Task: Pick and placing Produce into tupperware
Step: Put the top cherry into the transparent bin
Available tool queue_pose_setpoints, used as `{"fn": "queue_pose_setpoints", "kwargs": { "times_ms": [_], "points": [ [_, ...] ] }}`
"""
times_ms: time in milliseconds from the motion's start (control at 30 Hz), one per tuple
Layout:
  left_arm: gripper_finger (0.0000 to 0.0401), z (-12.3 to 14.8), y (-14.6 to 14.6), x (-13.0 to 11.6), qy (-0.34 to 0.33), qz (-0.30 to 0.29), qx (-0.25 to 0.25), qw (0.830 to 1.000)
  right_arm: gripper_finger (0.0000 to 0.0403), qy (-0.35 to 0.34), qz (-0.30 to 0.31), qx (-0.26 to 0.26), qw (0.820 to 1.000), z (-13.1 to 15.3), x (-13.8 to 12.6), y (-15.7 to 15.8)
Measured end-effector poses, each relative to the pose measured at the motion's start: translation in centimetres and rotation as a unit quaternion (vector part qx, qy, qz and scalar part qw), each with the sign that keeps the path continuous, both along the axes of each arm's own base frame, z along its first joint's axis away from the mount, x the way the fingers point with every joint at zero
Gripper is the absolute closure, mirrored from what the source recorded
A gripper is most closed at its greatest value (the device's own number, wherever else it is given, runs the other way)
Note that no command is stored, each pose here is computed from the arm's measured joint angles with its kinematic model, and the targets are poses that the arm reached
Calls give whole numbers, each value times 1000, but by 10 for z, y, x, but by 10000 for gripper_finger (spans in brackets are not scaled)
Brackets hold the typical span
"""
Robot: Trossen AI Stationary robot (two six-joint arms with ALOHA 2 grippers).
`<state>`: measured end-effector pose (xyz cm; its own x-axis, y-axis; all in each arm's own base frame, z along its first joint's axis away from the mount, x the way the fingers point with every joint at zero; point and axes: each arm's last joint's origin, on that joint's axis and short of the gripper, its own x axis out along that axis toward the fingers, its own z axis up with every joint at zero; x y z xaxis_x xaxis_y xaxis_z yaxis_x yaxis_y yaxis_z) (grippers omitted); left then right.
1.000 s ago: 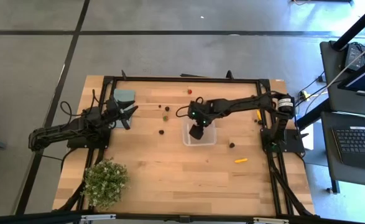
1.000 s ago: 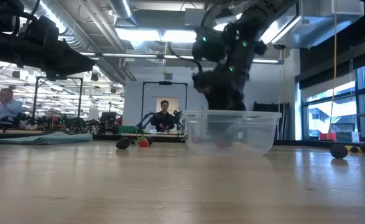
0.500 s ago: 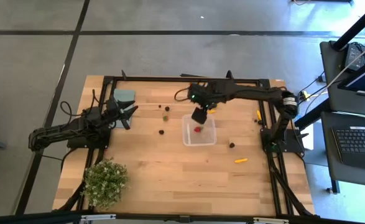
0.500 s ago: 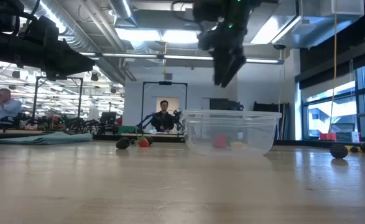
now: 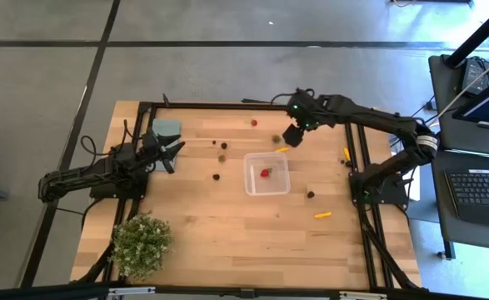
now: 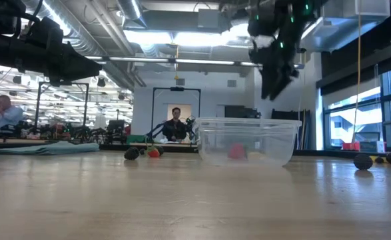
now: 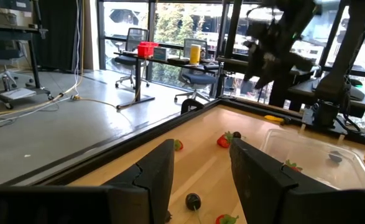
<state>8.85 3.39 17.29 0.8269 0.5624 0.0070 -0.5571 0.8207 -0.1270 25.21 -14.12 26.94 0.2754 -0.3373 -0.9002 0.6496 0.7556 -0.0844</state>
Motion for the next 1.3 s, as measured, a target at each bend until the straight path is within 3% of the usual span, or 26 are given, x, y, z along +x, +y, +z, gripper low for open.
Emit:
{"fn": "queue_pose_setpoints", "kwargs": {
  "times_ms": [200, 367, 700, 1300],
  "points": [
    [252, 0, 0, 0, 0, 0, 0, 1000, 180, 27, -26, 20, 999, -57, -8, -9],
    [252, 0, 0, 0, 0, 1, 0, 1000, 205, 42, -27, 28, 998, -85, -10, -10],
    [252, 0, 0, 0, -1, 1, -1, 1000, 231, 30, -23, 36, 999, -105, -1, -14],
    [252, 0, 0, 0, 0, 1, 0, 1000, 235, 55, 7, 67, 996, -137, 9, -18]
  ]
}}
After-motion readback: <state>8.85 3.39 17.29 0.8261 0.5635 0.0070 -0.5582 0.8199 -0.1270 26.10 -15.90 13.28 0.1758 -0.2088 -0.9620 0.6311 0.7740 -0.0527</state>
